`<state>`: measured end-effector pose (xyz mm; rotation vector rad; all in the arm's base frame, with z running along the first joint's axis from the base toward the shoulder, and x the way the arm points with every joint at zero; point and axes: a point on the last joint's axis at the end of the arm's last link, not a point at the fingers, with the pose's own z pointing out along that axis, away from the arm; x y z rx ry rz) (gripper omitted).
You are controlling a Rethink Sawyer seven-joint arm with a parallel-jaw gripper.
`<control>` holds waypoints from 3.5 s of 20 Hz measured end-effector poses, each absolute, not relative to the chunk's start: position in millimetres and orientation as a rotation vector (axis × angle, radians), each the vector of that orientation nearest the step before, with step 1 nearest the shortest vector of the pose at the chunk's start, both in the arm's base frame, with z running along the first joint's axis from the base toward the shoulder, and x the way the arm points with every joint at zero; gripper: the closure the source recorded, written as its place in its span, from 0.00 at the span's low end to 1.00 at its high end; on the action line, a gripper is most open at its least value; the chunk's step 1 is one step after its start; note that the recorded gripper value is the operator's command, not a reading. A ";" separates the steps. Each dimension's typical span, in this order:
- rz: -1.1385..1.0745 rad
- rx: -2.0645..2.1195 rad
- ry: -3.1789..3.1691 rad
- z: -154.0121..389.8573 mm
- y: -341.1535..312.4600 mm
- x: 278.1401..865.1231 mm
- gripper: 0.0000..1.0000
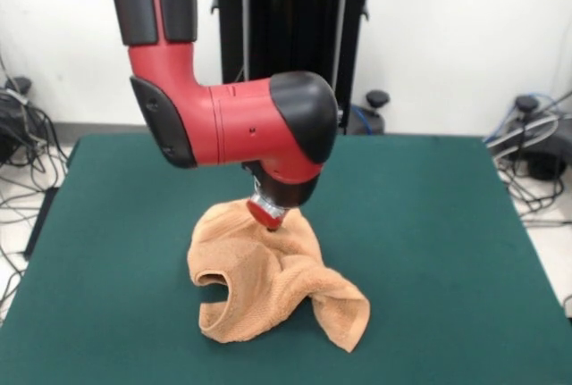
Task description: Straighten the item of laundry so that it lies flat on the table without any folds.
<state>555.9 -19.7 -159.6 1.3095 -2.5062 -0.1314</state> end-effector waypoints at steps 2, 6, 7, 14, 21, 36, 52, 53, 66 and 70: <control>-0.132 1.326 -2.511 -167.5 -17.4 551.5 1.00; -0.125 1.341 -2.516 -173.5 -16.8 548.8 1.00; -0.122 1.343 -2.514 -173.5 -16.5 548.8 1.00; -0.095 1.360 -2.494 -173.7 -13.3 548.6 1.00; -0.090 1.360 -2.493 -174.4 -13.6 549.4 1.00; -0.070 1.378 -2.479 -176.5 -12.3 550.2 1.00; -0.070 1.378 -2.479 -176.5 -12.3 550.3 1.00; -0.070 1.378 -2.479 -176.5 -12.3 550.3 1.00; -0.070 1.377 -2.479 -176.7 -12.6 550.4 1.00; -0.067 1.376 -2.481 -177.3 -13.6 551.5 0.00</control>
